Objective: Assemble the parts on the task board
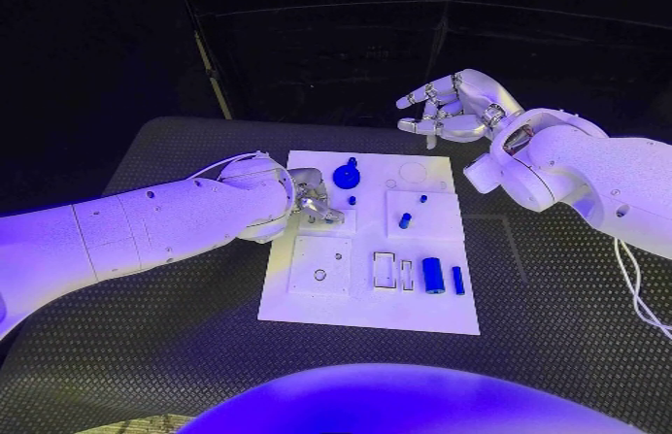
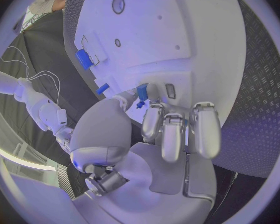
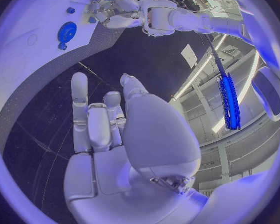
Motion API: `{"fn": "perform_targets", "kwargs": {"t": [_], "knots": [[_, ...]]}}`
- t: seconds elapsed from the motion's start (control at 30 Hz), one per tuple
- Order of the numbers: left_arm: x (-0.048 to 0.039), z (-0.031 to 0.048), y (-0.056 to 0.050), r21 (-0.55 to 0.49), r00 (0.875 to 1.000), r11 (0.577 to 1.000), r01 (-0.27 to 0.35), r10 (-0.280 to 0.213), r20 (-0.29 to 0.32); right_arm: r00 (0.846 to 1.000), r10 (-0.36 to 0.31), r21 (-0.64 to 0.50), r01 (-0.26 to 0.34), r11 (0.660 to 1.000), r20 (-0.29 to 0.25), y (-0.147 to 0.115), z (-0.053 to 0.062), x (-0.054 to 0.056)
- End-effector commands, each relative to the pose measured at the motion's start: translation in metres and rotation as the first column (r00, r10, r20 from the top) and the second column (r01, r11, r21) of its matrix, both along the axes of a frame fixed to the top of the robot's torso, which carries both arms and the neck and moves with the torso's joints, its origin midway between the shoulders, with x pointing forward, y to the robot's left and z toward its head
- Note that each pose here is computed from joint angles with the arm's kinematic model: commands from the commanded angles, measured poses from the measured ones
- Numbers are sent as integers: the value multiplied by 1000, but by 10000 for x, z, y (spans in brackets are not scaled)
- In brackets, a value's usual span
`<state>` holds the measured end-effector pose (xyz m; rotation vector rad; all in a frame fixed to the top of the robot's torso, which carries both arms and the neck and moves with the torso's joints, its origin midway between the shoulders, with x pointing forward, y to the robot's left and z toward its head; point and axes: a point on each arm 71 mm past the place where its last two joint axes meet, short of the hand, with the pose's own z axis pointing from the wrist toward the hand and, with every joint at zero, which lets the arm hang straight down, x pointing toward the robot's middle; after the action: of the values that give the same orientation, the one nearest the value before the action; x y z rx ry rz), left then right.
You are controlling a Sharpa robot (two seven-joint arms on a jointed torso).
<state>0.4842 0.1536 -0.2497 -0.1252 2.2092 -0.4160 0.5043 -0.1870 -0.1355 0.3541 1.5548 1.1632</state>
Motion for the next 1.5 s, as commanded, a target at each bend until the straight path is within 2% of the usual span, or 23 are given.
{"fn": "perform_targets", "kwargs": {"t": [0.03,0.43,0.67,1.1,1.3,1.4,1.5], "knots": [[-3,-11,-9,2,1000,1000,3,-3,-6,1000,9,2,-9,1000,10,8,19,-4],[-14,-4,10,1,1000,1000,1,-1,-5,1000,7,2,-7,1000,10,-1,18,-3],[-25,38,46,-9,1000,1000,-7,7,7,1000,7,2,-7,1000,11,-6,15,3],[44,257,74,-54,998,998,-26,28,47,1000,3,1,-3,1000,11,-17,10,14],[74,358,118,-48,999,999,-15,17,37,1000,0,0,0,1000,11,-27,7,21],[136,439,169,-26,1000,1000,-4,5,19,1000,-2,-1,2,1000,11,-36,5,26],[279,553,234,-2,1000,1000,-9,9,11,1000,-3,-2,3,1000,10,-38,3,30]]}}
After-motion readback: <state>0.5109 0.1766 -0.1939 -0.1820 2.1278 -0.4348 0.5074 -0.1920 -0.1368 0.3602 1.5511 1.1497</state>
